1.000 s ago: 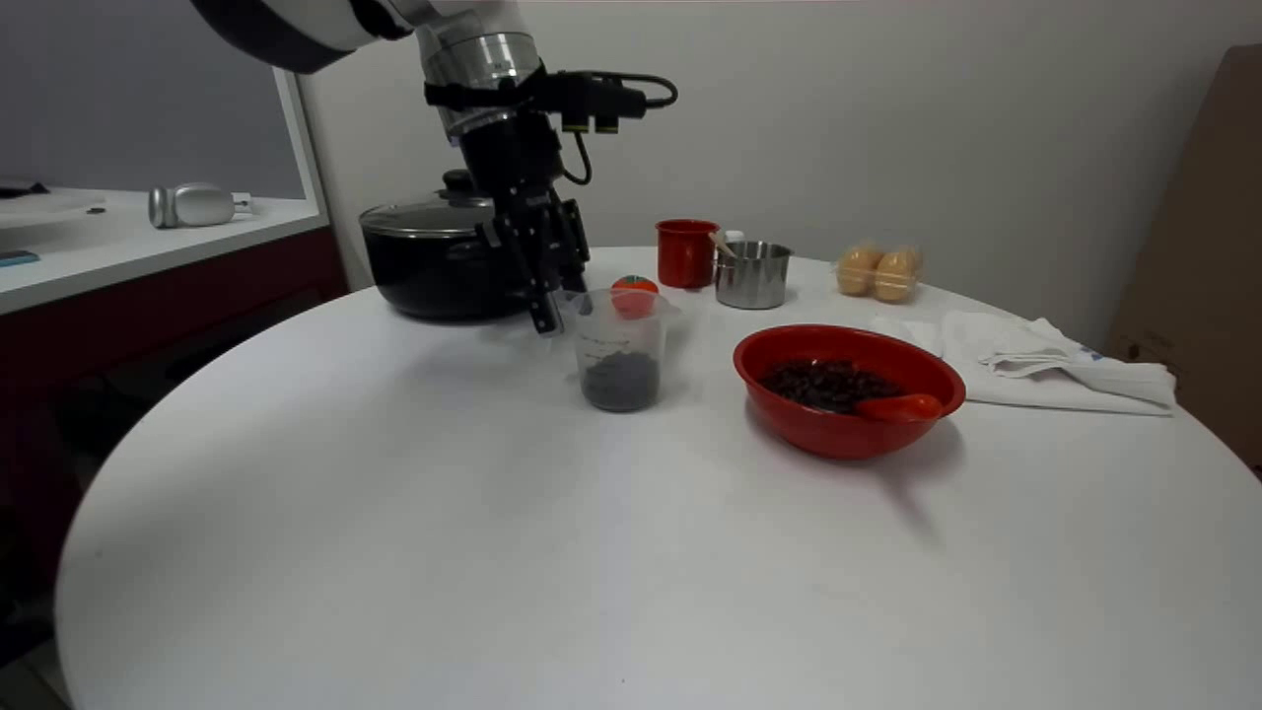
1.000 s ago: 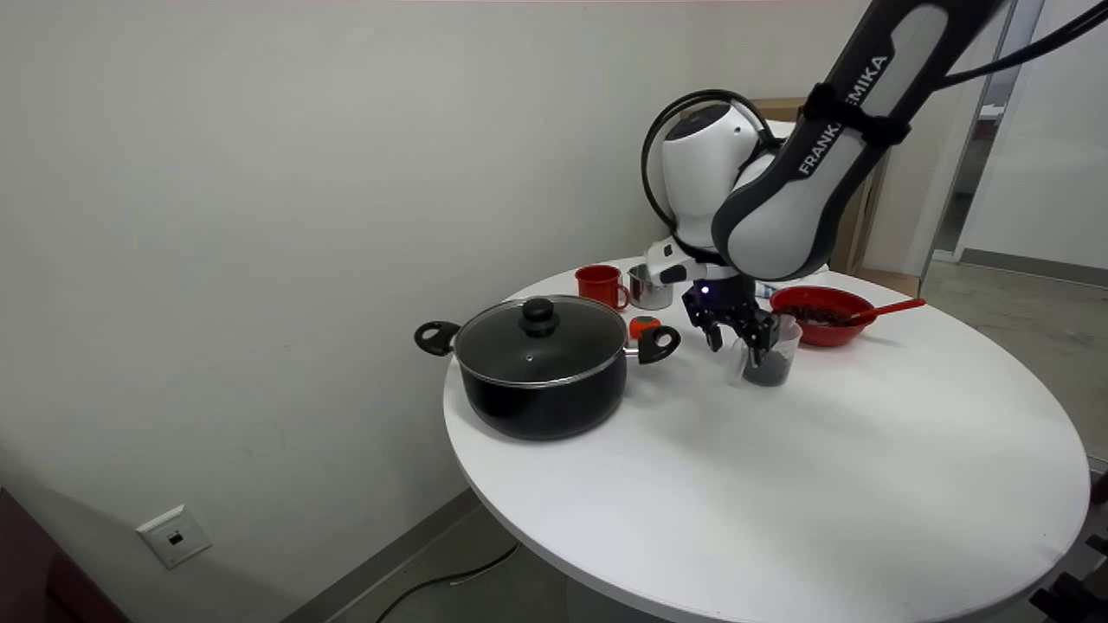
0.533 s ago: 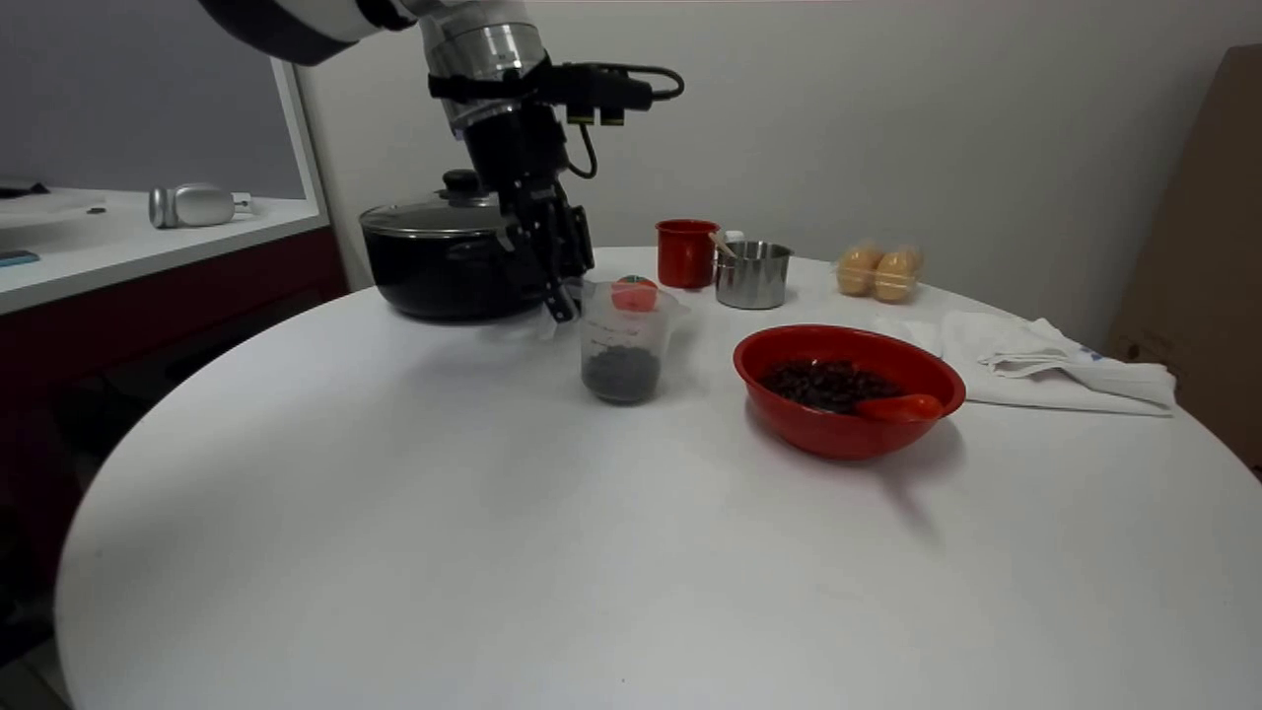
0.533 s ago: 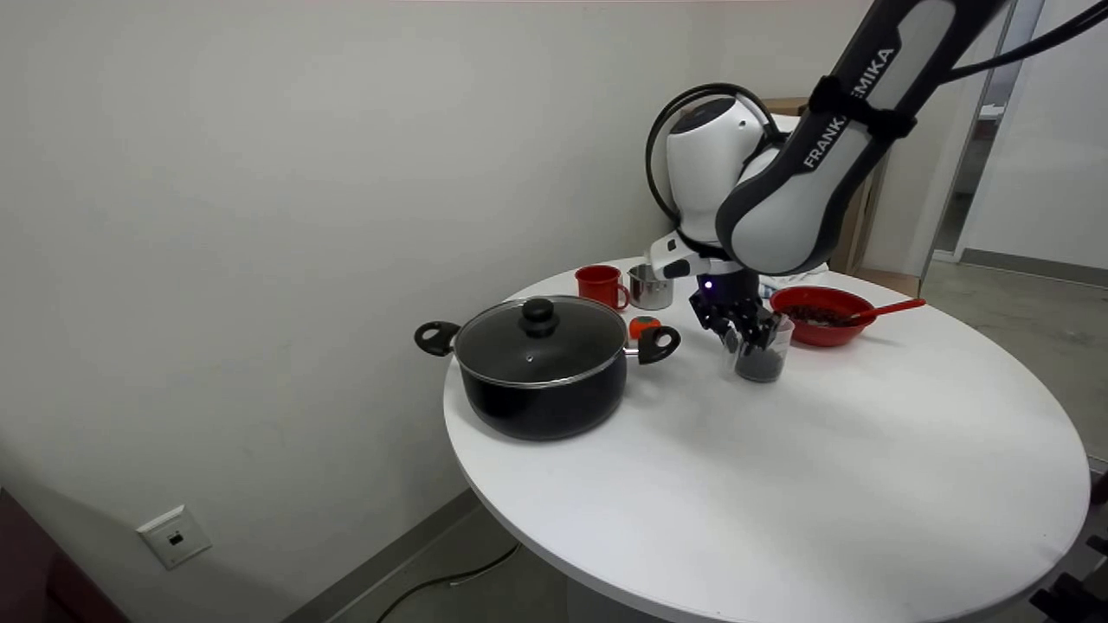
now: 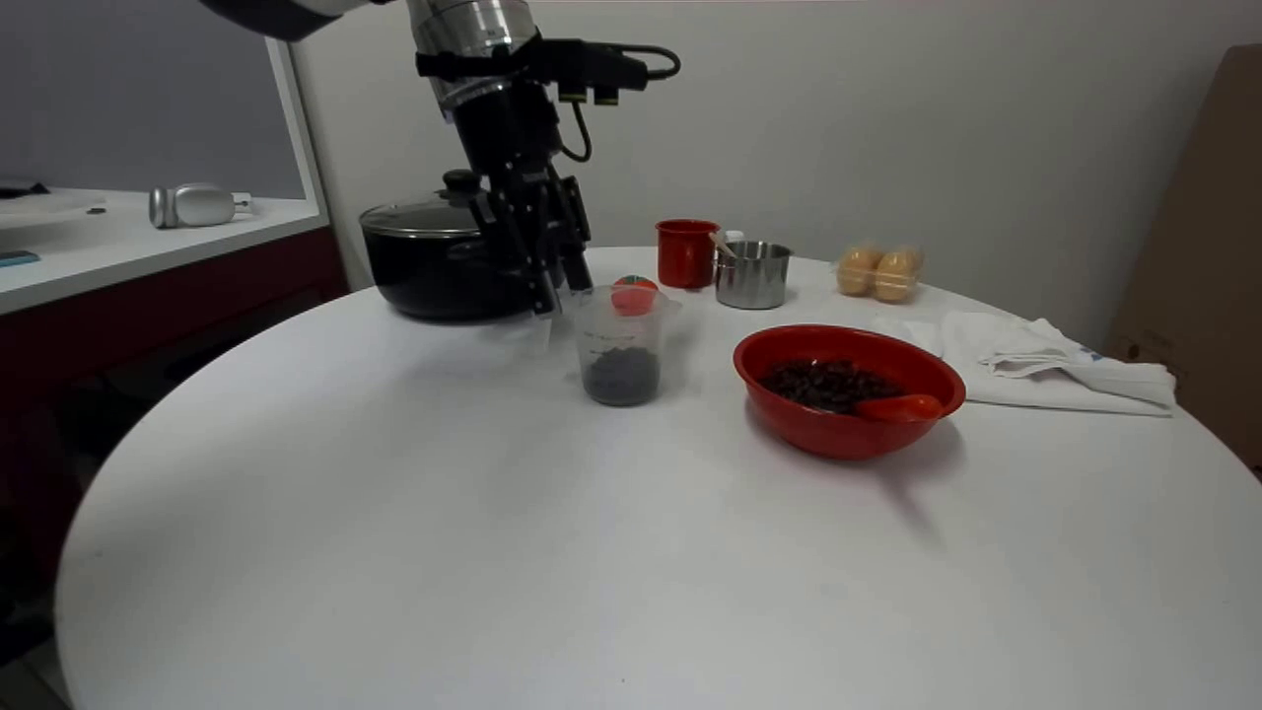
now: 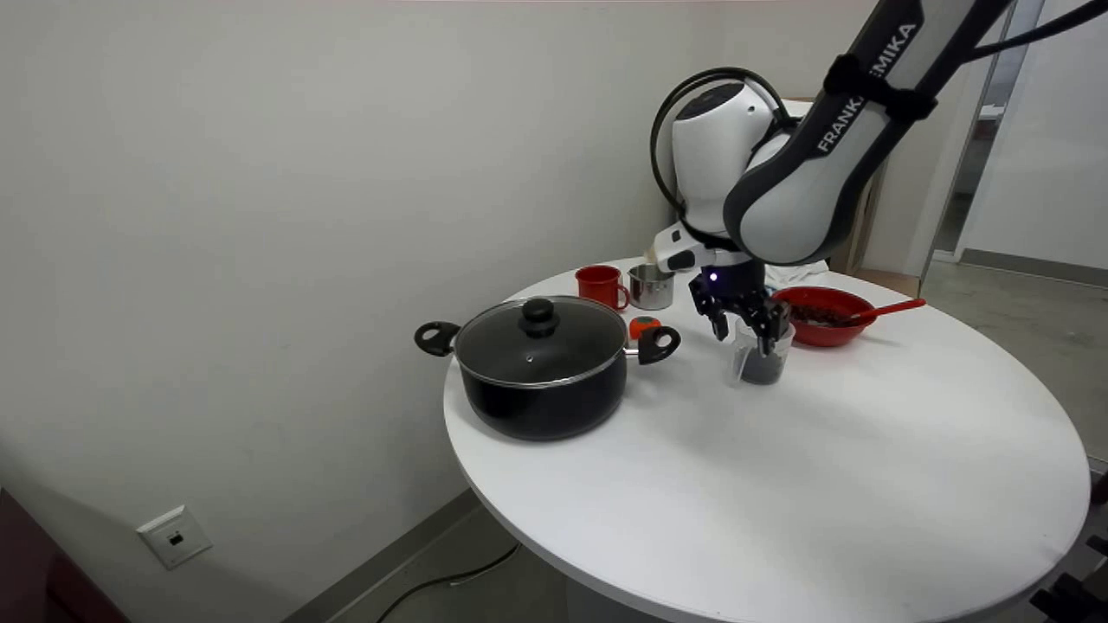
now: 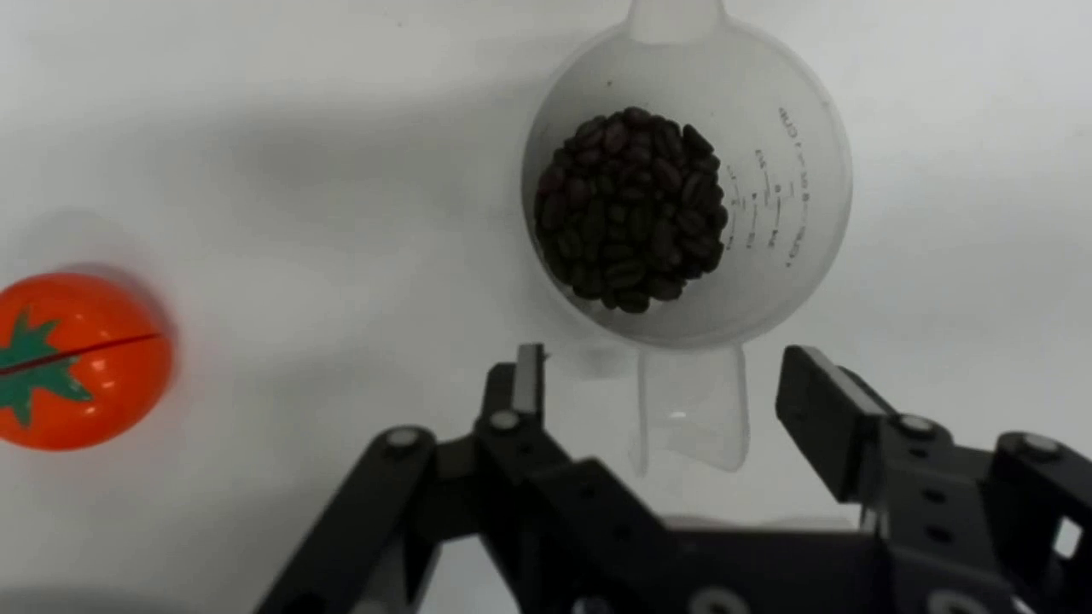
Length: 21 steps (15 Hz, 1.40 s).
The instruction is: Pour the contents of the jug into the red bowl
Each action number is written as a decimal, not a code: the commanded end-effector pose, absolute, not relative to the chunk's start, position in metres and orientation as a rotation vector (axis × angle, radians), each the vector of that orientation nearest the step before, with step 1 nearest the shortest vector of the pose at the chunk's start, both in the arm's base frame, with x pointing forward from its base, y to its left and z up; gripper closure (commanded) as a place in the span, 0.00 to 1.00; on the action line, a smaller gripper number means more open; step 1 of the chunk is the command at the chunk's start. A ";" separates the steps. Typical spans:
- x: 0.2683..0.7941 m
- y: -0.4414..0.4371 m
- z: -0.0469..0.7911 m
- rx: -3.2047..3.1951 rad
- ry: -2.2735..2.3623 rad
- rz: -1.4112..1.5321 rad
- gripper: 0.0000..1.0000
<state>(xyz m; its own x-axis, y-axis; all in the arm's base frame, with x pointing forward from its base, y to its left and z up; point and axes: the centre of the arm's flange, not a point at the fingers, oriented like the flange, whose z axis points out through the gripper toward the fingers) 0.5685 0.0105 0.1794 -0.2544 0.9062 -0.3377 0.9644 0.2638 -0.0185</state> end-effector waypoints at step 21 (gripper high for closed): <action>0.566 0.005 0.248 1.976 2.169 -0.279 0.93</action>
<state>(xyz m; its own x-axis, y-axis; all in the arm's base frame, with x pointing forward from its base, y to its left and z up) 0.5662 0.0073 0.2086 -0.1347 0.9478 -0.2890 0.9900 0.1411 0.0014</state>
